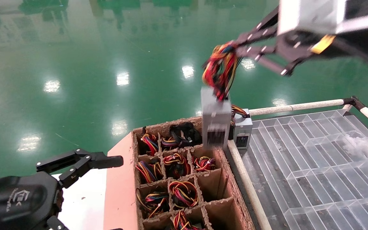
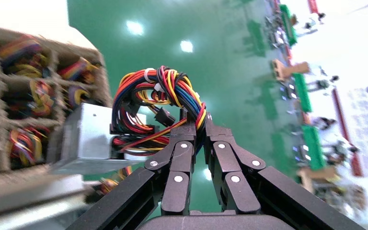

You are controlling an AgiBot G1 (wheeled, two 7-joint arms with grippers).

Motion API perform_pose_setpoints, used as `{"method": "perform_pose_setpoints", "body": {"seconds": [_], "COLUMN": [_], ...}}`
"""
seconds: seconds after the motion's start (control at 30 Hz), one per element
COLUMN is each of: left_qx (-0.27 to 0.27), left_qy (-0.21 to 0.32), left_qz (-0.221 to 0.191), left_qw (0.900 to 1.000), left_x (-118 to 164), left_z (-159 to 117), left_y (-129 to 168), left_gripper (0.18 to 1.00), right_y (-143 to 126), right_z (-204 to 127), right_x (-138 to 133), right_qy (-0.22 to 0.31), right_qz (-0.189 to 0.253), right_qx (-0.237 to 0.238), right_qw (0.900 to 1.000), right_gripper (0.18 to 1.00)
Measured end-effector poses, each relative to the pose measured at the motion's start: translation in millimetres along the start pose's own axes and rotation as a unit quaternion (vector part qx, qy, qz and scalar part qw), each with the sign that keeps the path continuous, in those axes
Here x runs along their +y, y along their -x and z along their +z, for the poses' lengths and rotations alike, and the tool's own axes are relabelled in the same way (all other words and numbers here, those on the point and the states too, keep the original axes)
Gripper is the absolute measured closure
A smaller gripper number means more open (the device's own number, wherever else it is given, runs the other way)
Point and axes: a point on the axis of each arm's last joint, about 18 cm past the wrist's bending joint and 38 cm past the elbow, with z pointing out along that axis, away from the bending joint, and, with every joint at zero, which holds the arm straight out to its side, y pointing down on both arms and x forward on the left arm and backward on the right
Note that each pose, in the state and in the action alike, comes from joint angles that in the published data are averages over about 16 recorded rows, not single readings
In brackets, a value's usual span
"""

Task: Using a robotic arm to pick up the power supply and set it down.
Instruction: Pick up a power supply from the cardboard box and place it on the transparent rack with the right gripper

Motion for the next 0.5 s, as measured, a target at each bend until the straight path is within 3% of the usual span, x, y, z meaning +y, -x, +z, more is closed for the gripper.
{"method": "perform_pose_setpoints", "body": {"seconds": [0.23,0.5], "left_qx": [0.000,0.000], "left_qy": [0.000,0.000], "left_qz": [0.000,0.000], "left_qw": [1.0000,1.0000], "left_x": [0,0], "left_z": [0,0], "left_y": [0,0], "left_gripper": [0.184,0.184], "right_y": [-6,7], "right_z": [-22,-31], "right_x": [19,52], "right_qy": [0.033,0.067], "right_qz": [-0.007,0.000], "right_qx": [0.014,-0.006], "right_qw": [0.999,0.998], "right_gripper": [0.974,0.974]}}
